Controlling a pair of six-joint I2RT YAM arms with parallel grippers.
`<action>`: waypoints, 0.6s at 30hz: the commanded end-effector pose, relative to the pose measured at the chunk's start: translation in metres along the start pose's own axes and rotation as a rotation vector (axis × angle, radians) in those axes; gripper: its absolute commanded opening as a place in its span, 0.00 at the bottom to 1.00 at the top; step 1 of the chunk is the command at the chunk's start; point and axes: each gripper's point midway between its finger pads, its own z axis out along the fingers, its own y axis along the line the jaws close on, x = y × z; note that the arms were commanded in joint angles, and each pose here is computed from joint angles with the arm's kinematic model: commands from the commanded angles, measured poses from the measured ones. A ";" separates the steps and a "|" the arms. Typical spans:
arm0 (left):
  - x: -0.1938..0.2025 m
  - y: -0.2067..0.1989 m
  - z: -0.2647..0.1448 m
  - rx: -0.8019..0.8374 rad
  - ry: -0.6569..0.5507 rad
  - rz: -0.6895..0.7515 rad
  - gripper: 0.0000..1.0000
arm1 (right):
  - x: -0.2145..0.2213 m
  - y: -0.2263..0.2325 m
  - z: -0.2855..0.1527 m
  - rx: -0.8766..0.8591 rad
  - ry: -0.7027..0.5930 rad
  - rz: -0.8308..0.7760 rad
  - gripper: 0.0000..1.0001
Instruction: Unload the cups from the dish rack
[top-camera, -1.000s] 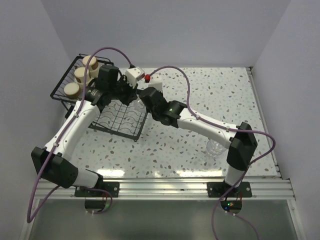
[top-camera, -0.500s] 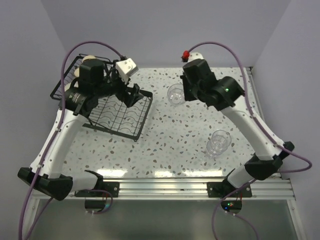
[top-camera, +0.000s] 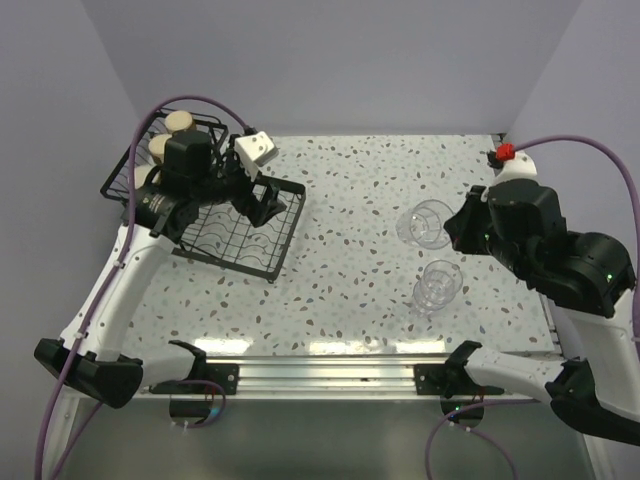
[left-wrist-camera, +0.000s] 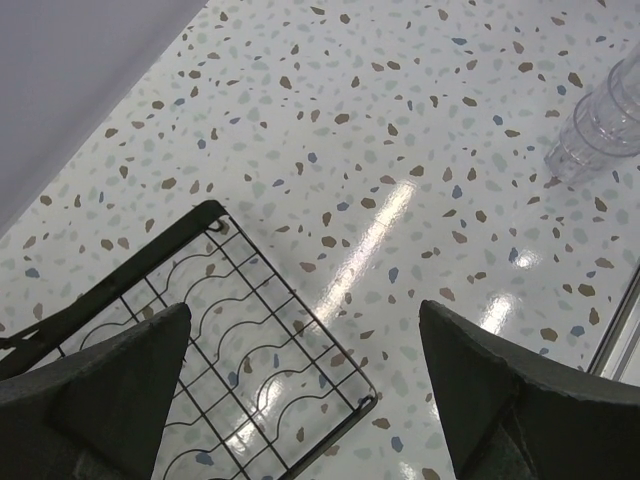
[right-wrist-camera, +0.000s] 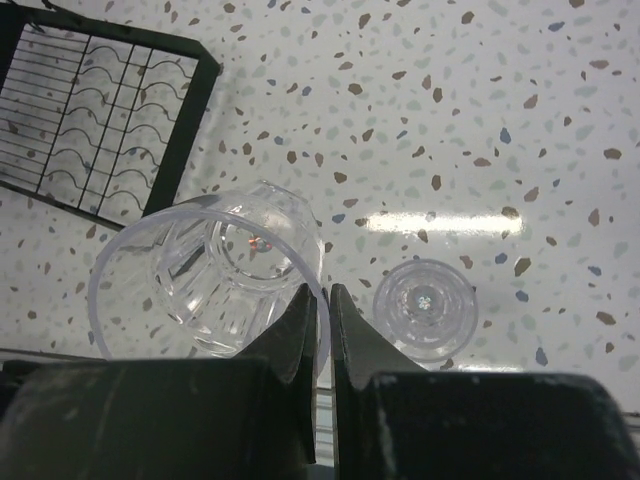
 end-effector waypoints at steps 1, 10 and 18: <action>-0.012 -0.006 -0.006 0.022 -0.043 0.041 1.00 | 0.050 -0.044 -0.014 0.174 0.149 0.048 0.00; -0.006 -0.013 0.003 0.077 -0.037 0.009 1.00 | 0.069 -0.091 -0.012 0.364 0.091 0.104 0.00; -0.036 -0.068 0.050 0.251 -0.030 0.082 0.94 | 0.097 -0.109 -0.004 0.442 0.191 0.071 0.00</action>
